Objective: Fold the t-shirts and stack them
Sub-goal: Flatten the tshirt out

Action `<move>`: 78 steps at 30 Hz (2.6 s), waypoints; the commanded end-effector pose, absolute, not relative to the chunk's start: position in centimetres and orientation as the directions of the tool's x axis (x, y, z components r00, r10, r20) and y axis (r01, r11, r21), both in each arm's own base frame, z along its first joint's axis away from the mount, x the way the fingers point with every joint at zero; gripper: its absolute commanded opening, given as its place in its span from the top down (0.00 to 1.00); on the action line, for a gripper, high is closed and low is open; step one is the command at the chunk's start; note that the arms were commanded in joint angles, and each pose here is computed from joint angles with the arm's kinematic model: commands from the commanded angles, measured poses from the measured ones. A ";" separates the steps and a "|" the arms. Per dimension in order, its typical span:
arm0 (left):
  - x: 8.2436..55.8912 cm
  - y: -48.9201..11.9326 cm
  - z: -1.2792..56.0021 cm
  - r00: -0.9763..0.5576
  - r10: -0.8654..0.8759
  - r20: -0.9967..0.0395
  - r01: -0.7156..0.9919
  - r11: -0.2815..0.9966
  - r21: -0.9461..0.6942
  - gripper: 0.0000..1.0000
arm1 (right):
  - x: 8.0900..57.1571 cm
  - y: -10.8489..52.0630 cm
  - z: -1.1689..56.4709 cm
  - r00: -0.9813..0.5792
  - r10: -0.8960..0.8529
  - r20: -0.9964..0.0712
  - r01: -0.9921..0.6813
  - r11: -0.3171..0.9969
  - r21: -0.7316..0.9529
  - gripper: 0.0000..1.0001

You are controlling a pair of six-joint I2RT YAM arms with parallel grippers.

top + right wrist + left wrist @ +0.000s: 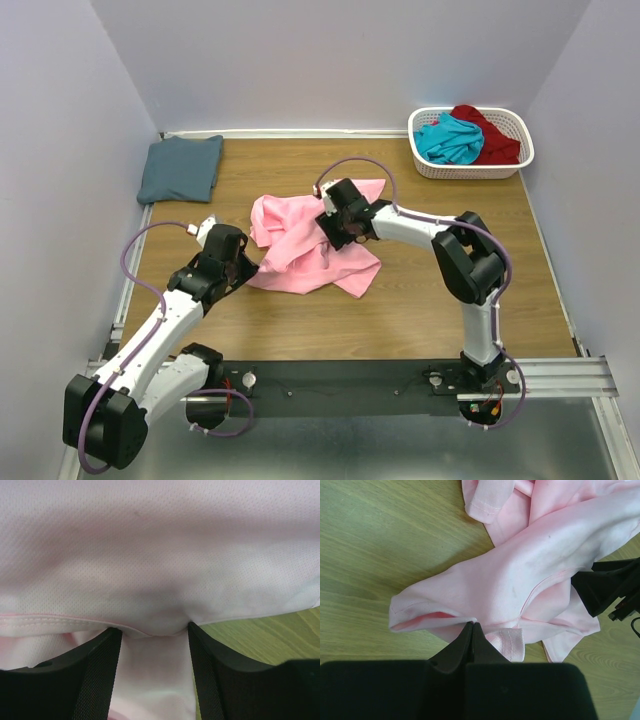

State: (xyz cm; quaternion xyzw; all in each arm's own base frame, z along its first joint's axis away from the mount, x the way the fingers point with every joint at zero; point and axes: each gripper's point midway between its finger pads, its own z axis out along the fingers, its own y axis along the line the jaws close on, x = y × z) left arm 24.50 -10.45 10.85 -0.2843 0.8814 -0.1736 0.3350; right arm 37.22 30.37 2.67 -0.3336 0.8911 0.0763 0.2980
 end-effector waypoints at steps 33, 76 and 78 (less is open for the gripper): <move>24.5 -12.2 10.6 -0.678 -0.505 -0.534 -0.198 0.826 -0.528 0.99 | 56.6 26.0 14.9 -0.446 -0.405 -0.798 -0.271 0.911 -0.311 0.91; 29.0 -10.9 17.7 -0.565 -0.482 -0.670 -0.150 0.858 -0.491 1.00 | 28.0 23.0 3.1 -0.899 -0.008 -0.437 -0.063 0.992 0.113 0.41; 29.0 -11.1 17.7 -0.563 -0.484 -0.669 -0.139 0.854 -0.501 1.00 | 27.8 22.6 2.8 -0.907 0.000 -0.421 -0.042 0.995 0.090 0.40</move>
